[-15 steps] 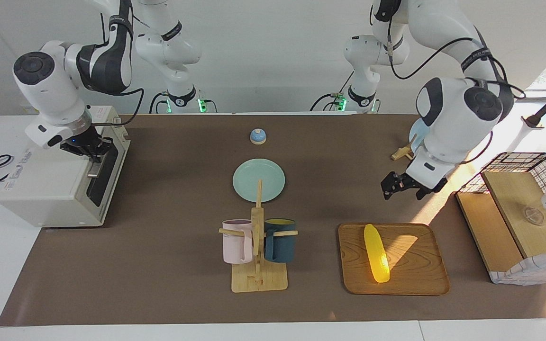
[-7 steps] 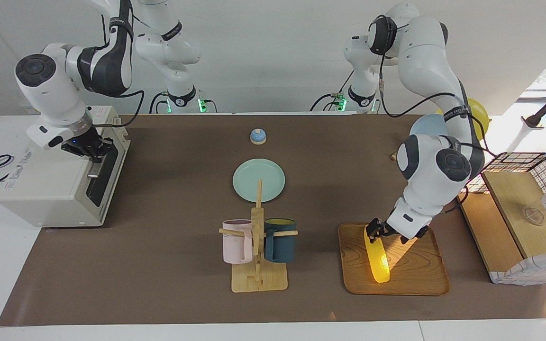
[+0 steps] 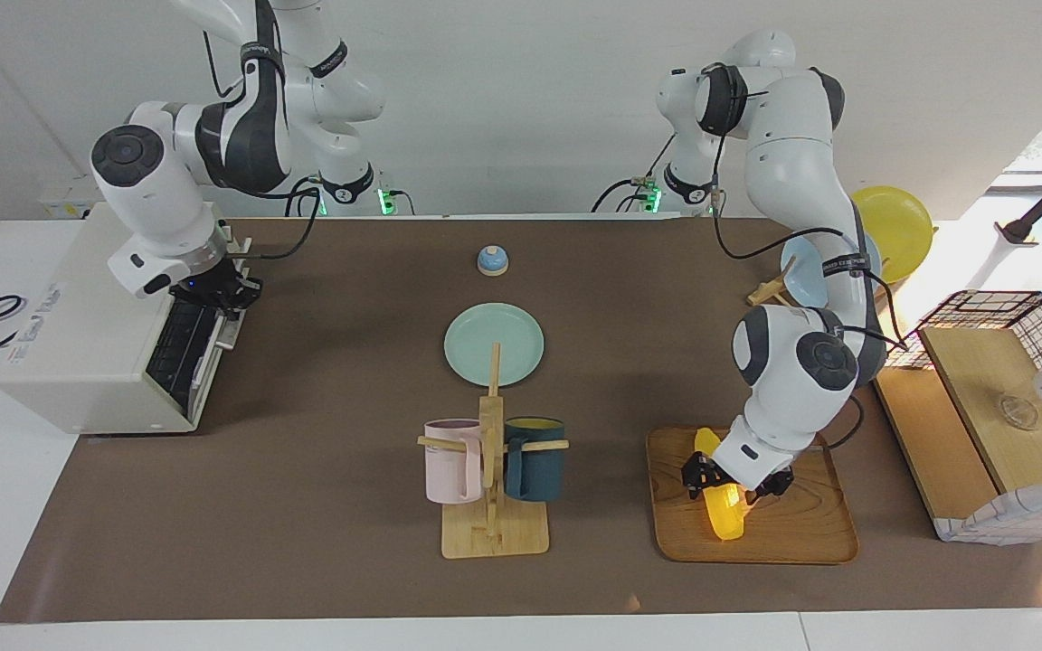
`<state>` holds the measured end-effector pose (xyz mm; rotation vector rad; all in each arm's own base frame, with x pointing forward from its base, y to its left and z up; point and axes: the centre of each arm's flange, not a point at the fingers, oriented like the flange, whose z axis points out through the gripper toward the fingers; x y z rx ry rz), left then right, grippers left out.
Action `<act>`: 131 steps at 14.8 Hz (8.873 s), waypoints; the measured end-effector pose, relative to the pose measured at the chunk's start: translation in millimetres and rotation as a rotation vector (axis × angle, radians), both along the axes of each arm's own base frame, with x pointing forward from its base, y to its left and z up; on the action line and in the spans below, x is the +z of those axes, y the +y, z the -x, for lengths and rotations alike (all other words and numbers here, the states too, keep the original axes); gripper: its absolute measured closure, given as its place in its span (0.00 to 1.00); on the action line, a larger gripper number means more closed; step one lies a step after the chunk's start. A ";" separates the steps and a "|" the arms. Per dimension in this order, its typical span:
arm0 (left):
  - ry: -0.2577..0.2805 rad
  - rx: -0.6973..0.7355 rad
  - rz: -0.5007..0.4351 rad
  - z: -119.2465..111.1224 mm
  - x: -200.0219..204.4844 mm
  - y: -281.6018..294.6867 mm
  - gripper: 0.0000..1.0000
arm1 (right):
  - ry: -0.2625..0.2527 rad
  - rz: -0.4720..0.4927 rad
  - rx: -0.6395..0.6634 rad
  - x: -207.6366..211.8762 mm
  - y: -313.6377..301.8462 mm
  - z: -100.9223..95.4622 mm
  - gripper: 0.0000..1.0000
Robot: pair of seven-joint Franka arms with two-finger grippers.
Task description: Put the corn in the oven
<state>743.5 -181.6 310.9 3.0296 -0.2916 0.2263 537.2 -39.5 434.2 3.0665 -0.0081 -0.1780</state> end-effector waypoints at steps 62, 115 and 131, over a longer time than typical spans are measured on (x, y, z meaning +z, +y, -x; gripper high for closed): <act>0.120 0.144 -0.031 156.4 231.3 62.1 0.00 | -0.115 -0.101 -0.160 -58.5 457.8 13.5 0.68; 0.176 0.064 -0.097 195.4 275.5 91.7 0.00 | 0.133 0.184 -0.010 -55.2 17.2 -26.7 0.97; 0.176 0.064 -0.097 195.4 275.5 91.8 0.00 | 0.031 0.069 -0.063 -45.3 80.1 -39.9 0.97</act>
